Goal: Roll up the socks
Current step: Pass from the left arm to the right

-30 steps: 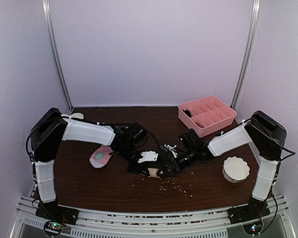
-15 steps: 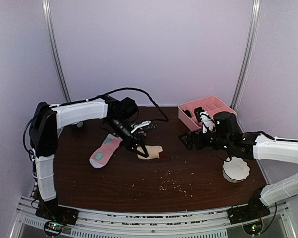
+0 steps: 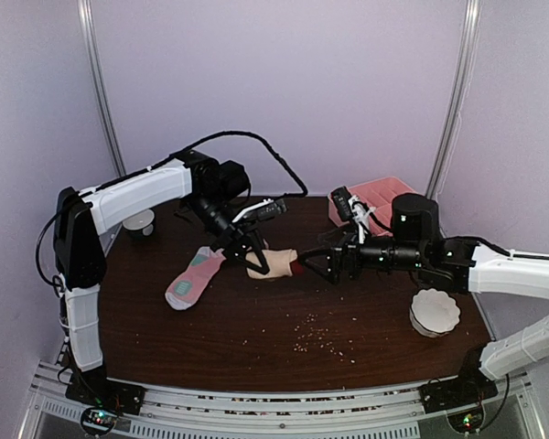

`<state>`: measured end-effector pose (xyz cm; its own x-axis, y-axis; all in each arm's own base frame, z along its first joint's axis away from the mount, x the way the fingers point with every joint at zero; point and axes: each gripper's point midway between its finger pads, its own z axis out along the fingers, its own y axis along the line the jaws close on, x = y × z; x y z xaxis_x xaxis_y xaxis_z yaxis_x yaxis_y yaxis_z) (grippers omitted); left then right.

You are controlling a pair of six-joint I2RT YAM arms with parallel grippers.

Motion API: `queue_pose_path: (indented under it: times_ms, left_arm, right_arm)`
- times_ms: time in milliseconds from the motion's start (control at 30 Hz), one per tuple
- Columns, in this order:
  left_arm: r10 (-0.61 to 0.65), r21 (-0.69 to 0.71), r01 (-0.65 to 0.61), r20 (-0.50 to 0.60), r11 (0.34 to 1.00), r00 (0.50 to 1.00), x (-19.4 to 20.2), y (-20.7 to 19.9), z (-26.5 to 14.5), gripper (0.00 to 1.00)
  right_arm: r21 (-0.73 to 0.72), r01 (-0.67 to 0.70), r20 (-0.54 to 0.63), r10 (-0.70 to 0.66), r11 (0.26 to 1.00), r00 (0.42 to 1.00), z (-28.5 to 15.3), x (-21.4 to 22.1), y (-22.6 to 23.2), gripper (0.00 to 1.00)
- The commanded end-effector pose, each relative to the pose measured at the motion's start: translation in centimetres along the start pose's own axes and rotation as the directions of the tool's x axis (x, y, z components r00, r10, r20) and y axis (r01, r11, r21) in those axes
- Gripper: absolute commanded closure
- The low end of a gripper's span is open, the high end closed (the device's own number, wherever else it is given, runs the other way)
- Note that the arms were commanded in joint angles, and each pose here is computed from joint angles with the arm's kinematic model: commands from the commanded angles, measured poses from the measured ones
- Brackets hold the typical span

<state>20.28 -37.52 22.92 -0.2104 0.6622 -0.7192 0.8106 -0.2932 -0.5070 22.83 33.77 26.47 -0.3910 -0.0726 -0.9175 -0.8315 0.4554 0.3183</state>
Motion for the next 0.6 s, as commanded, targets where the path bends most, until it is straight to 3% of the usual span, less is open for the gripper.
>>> queue_pose_path:
  times_ms: [0,133,333,400,567]
  left_arm:
    - [0.007,-0.036,-0.007,0.006,0.999,1.000,-0.3,0.4,-0.5,1.00]
    - [0.004,-0.049,-0.004,-0.002,0.999,1.000,-0.2,0.5,-0.6,1.00]
    - [0.008,-0.063,-0.008,-0.003,0.998,1.000,-0.3,0.5,-0.7,1.00]
    - [0.015,-0.067,-0.015,-0.001,0.998,1.000,-0.5,0.4,-0.8,1.00]
    - [0.029,-0.072,-0.029,0.001,0.997,1.000,-0.6,-0.1,-1.1,1.00]
  right_arm:
    - [-0.205,-0.051,-0.024,0.047,0.977,0.999,1.0,-0.2,3.8,0.04]
    - [-0.253,-0.078,-0.034,0.072,0.964,0.997,2.0,-0.1,4.9,0.05]
    - [-0.262,-0.133,-0.058,0.122,0.956,0.991,3.8,-0.4,5.1,0.13]
    - [-0.233,-0.151,-0.083,0.135,0.961,0.987,4.6,0.0,4.5,0.21]
    - [-0.162,-0.206,-0.132,0.186,0.965,0.974,6.0,1.0,3.2,0.51]
